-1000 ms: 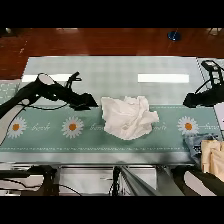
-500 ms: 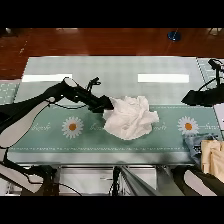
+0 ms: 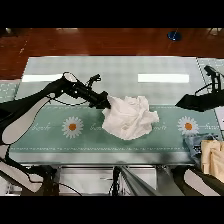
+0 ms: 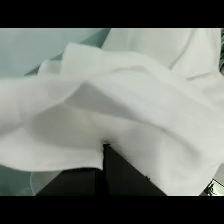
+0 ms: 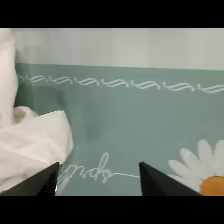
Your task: Fold the shirts.
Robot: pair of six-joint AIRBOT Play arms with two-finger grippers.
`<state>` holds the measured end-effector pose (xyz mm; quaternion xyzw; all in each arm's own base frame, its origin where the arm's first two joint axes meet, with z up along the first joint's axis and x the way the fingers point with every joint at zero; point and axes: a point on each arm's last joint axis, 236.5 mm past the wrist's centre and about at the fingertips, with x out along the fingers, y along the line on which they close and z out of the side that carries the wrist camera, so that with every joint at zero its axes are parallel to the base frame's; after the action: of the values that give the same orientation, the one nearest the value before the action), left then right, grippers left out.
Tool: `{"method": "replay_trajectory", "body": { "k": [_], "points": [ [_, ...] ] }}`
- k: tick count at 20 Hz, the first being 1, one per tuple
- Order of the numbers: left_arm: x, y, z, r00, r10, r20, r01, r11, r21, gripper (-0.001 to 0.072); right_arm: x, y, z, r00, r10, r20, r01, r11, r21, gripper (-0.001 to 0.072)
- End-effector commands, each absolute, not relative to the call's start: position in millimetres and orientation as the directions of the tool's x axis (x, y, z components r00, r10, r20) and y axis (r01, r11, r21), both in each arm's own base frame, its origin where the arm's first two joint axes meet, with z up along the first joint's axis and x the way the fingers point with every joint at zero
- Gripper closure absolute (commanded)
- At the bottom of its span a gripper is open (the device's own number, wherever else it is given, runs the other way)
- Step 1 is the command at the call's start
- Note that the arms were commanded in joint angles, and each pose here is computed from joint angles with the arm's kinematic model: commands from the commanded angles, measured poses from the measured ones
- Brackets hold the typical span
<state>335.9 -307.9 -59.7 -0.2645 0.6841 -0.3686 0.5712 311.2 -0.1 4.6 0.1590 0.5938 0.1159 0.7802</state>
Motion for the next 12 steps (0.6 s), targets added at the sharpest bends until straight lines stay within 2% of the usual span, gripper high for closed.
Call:
{"method": "replay_trajectory", "body": {
  "k": [1,4,7,11,12],
  "points": [
    [341.3,-298.9,-39.2,-0.187,-0.797,-0.574,0.087,0.569,-0.818,0.0686,302.4,36.3,-16.1,0.250,0.562,-0.788,0.020,0.811,0.585,0.0132],
    [339.0,-297.1,-34.1,-0.196,-0.799,-0.568,0.090,0.563,-0.822,0.0686,291.1,60.3,-40.1,0.225,0.655,-0.722,0.071,0.728,0.682,0.0132],
    [337.9,-297.5,-33.4,-0.200,-0.799,-0.567,0.092,0.561,-0.823,0.0686,288.9,67.7,-60.6,0.241,0.675,-0.697,0.150,0.684,0.714,0.0139],
    [337.7,-297.7,-30.0,-0.198,-0.801,-0.565,0.122,0.552,-0.825,0.0686,289.8,92.4,-83.1,0.199,0.661,-0.724,0.142,0.711,0.688,0.0148],
    [338.1,-297.6,-27.6,-0.194,-0.802,-0.565,0.129,0.550,-0.825,0.0686,292.7,103.1,-88.6,0.194,0.651,-0.734,0.129,0.724,0.677,0.0187]
  ]
}}
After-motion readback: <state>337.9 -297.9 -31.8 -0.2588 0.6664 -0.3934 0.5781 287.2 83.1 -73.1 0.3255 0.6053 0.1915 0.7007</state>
